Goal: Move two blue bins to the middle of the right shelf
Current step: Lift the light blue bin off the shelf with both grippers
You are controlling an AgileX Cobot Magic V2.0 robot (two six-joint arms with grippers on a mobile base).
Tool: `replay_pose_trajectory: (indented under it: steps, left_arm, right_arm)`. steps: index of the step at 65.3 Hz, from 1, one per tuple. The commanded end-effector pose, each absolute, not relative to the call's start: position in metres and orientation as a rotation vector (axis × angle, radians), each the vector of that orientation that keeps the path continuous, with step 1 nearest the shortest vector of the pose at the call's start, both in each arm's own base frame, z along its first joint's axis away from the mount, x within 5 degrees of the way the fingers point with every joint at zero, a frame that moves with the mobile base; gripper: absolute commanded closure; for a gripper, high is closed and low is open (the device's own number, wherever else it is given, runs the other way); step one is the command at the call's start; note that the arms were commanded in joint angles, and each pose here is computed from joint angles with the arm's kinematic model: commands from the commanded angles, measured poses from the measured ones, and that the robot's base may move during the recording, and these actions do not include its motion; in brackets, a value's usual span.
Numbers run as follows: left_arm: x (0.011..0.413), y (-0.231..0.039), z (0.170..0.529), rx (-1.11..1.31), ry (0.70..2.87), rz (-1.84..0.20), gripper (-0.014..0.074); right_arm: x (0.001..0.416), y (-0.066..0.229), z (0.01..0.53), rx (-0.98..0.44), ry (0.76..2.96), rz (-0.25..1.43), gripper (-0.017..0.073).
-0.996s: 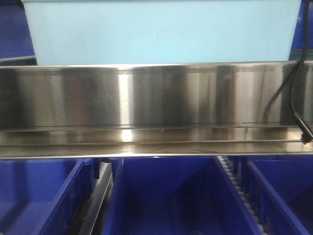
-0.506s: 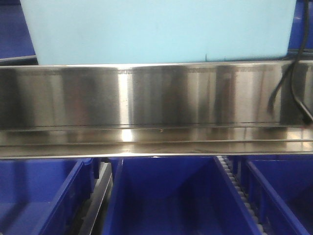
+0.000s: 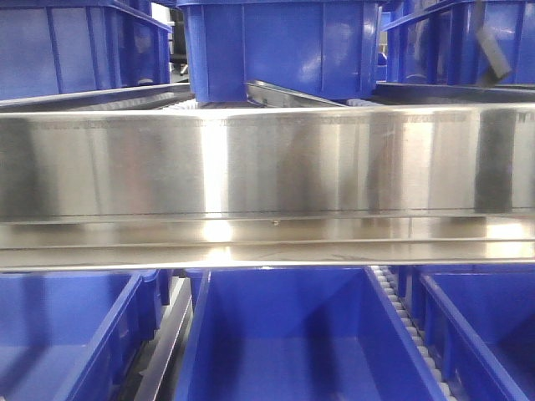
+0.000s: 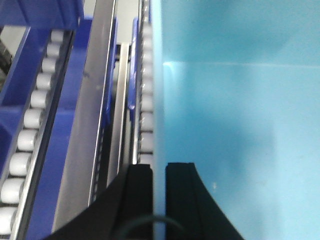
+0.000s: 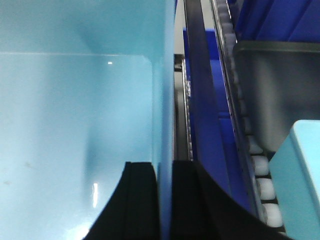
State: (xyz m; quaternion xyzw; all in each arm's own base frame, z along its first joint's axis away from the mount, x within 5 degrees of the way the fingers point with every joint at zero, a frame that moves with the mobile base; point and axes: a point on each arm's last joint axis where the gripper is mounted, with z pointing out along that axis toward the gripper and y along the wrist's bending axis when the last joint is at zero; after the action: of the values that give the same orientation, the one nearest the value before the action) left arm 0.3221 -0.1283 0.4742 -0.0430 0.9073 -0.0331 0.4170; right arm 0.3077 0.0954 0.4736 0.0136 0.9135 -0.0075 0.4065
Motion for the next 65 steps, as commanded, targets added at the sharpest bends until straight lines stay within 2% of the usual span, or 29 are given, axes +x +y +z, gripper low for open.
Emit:
replay_pose_trajectory:
  steps: [1,65]
  left_arm:
    - [0.3084,-0.1285,0.4941,-0.094,2.206,-0.151,0.0705]
    - [0.3056,-0.1258,0.4979,-0.036,2.192,-0.11,0.0705]
  right_arm:
    - [0.2969,0.0916,0.4896,0.035,2.23,-0.002,0.0711]
    - [0.2987,0.0928,0.4931,0.055,2.187,0.032,0.0711]
